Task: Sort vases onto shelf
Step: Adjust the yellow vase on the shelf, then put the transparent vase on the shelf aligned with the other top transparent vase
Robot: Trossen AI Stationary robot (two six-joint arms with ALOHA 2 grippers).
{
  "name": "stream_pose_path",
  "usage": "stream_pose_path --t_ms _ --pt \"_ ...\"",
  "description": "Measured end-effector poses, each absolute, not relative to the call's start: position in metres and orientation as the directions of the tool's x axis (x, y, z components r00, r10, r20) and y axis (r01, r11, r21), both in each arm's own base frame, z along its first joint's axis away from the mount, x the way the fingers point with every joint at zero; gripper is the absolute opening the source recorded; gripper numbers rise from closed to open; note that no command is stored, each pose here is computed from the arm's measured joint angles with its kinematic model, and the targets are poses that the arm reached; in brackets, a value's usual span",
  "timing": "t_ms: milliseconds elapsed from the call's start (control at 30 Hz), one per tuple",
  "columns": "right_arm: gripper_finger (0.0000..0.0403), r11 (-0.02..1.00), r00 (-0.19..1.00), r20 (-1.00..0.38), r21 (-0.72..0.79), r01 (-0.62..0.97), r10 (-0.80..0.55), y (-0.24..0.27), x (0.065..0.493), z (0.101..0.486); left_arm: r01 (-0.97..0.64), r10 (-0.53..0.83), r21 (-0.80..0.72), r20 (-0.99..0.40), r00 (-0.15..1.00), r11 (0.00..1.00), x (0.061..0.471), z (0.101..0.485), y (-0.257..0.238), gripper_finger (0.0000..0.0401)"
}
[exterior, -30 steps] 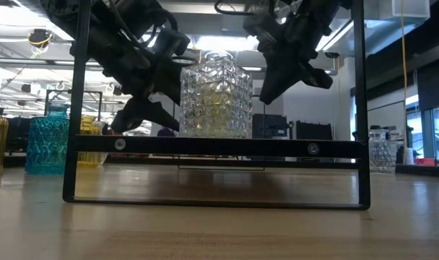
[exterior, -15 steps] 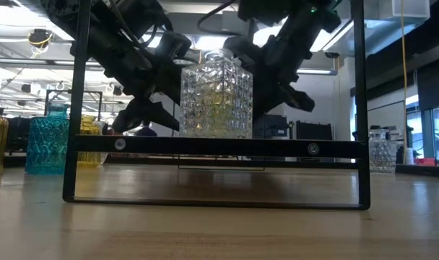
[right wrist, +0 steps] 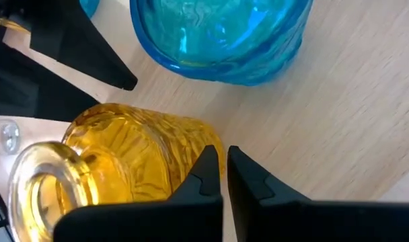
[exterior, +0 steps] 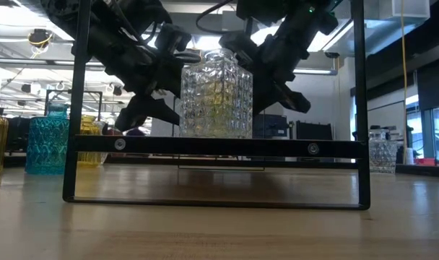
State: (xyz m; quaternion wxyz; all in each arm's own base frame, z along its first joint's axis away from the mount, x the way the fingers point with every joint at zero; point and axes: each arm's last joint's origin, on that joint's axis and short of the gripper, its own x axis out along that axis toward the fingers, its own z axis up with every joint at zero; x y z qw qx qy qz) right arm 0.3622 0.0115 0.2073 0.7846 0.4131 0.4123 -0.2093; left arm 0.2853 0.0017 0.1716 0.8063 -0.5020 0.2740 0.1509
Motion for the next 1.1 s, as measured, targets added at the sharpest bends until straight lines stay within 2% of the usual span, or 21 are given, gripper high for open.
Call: stream_pose_path --t_ms 367,500,600,733,833,933,1100 --pt "0.0000 0.587 0.569 -0.819 0.496 0.640 0.072 0.013 0.362 0.207 -0.520 -0.031 -0.725 -0.595 0.803 0.451 0.285 0.171 0.002 0.0149" --pt "0.0000 0.589 0.527 -0.848 0.459 0.665 0.065 0.013 0.358 0.208 -0.524 -0.023 -0.704 -0.607 0.794 0.480 0.284 0.170 0.002 0.0149" --pt "0.0000 0.621 0.472 -0.881 0.390 0.680 0.036 0.012 0.351 0.226 -0.562 -0.013 -0.663 -0.652 0.758 0.495 0.278 0.170 0.006 0.0149" --pt "0.0000 0.667 0.388 -0.917 0.233 0.707 -0.091 0.008 0.336 0.256 -0.600 0.000 -0.623 -0.694 0.720 0.502 0.270 0.172 0.011 0.0149" --pt "0.0000 0.670 0.281 -0.932 0.059 0.740 -0.228 -0.001 0.320 0.273 -0.583 0.004 -0.629 -0.678 0.735 0.515 0.266 0.180 0.015 0.0149" --pt "0.0001 0.631 0.142 -0.933 -0.107 0.768 -0.331 -0.017 0.299 0.276 -0.570 0.019 -0.637 -0.658 0.753 0.519 0.261 0.189 0.019 0.0149" --pt "0.0033 0.563 0.004 -0.953 -0.175 0.807 -0.302 -0.052 0.266 0.260 -0.543 0.036 -0.657 -0.620 0.784 0.522 0.254 0.203 0.025 0.0149"
